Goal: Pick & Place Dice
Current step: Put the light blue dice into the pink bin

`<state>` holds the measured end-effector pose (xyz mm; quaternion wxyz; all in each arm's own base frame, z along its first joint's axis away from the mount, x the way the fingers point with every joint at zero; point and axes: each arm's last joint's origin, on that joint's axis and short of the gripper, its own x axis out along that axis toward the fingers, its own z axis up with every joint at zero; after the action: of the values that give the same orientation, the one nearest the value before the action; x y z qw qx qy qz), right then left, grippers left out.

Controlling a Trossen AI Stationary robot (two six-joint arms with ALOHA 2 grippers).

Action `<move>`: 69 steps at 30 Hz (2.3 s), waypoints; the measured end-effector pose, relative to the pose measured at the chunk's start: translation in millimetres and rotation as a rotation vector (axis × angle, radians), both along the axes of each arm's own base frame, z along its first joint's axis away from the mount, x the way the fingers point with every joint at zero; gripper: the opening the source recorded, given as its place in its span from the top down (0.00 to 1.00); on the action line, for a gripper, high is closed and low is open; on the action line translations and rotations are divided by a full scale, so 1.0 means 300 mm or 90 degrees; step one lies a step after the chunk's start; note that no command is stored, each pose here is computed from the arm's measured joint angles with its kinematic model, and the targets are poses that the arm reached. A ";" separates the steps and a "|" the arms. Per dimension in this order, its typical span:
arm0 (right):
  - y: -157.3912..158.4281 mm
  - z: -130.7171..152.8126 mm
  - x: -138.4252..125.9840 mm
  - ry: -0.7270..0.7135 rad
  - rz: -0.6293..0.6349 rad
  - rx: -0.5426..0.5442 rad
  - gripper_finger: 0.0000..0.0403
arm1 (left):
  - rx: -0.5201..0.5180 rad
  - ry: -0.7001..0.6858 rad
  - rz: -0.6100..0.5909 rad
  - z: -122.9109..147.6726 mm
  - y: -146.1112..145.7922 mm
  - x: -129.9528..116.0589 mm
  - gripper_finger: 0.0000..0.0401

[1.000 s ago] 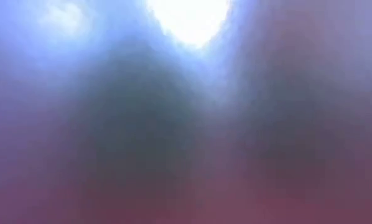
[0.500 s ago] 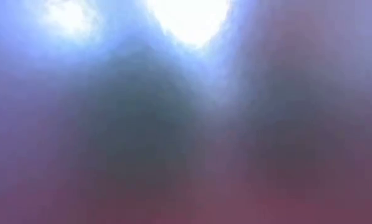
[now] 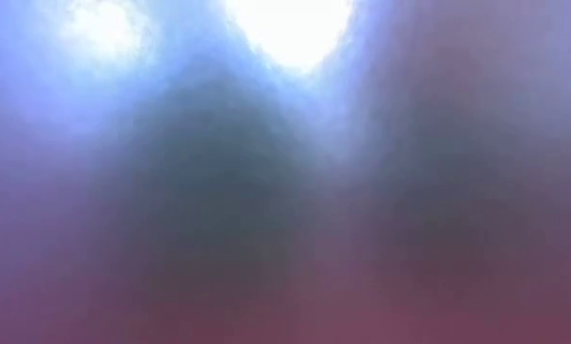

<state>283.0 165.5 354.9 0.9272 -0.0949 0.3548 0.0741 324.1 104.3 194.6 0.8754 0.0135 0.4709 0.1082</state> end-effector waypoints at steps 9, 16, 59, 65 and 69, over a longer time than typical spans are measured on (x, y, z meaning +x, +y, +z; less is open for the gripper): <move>0.000 0.000 0.000 0.000 0.000 0.000 0.01 | -0.003 -0.001 -0.001 -0.014 0.002 0.009 0.10; 0.000 0.000 0.000 0.000 0.000 0.000 0.01 | 0.003 -0.001 0.000 -0.005 0.002 0.004 0.11; 0.000 0.000 0.000 -0.001 0.000 0.000 0.01 | -0.006 -0.015 0.008 0.017 -0.015 -0.013 0.11; 0.000 0.000 0.000 0.000 0.000 -0.001 0.01 | 0.002 0.002 -0.007 -0.035 -0.018 -0.025 0.12; 0.000 0.000 0.000 0.000 0.000 -0.001 0.01 | 0.004 0.002 -0.007 -0.036 -0.018 -0.025 0.11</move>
<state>283.1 165.5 354.9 0.9272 -0.0954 0.3547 0.0739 316.6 99.0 183.8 0.8751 0.0193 0.4721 0.1048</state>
